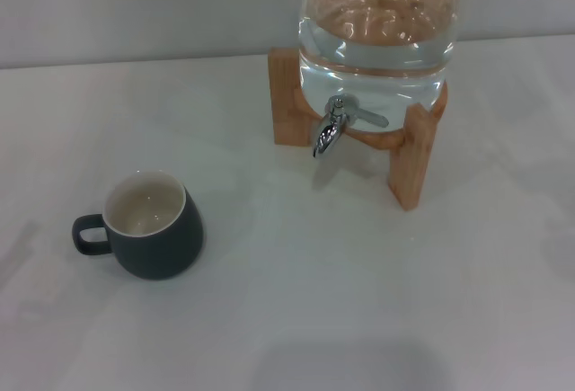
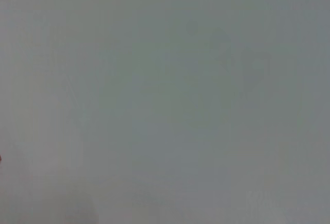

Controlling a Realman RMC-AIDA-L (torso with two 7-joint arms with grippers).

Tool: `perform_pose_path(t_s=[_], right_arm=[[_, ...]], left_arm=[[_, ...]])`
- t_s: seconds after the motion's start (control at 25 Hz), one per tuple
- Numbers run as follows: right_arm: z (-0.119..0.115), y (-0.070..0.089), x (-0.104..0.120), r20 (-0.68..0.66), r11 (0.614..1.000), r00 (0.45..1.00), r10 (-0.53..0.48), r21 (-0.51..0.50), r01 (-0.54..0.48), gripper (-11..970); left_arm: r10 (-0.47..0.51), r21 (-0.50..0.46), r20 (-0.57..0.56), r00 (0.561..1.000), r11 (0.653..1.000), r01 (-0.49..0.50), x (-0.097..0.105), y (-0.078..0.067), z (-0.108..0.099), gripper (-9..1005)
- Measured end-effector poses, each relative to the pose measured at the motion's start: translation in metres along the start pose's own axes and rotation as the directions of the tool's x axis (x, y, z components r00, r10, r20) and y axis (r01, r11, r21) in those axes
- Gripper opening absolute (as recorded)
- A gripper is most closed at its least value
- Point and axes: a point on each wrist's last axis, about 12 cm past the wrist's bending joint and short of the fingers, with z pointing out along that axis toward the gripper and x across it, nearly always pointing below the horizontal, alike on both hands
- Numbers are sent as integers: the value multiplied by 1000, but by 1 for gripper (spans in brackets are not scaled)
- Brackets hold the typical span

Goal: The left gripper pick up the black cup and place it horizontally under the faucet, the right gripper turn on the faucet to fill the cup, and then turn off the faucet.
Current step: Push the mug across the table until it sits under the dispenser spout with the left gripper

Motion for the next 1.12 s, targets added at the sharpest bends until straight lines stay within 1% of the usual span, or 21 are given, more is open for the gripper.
perform_pose_path(t_s=[1.12], right_arm=[[1, 1, 0, 1, 1000, 1000, 2, -4, -2, 841]], left_arm=[[-1, -7, -5, 1000, 1000, 1, 2, 0, 0, 880]])
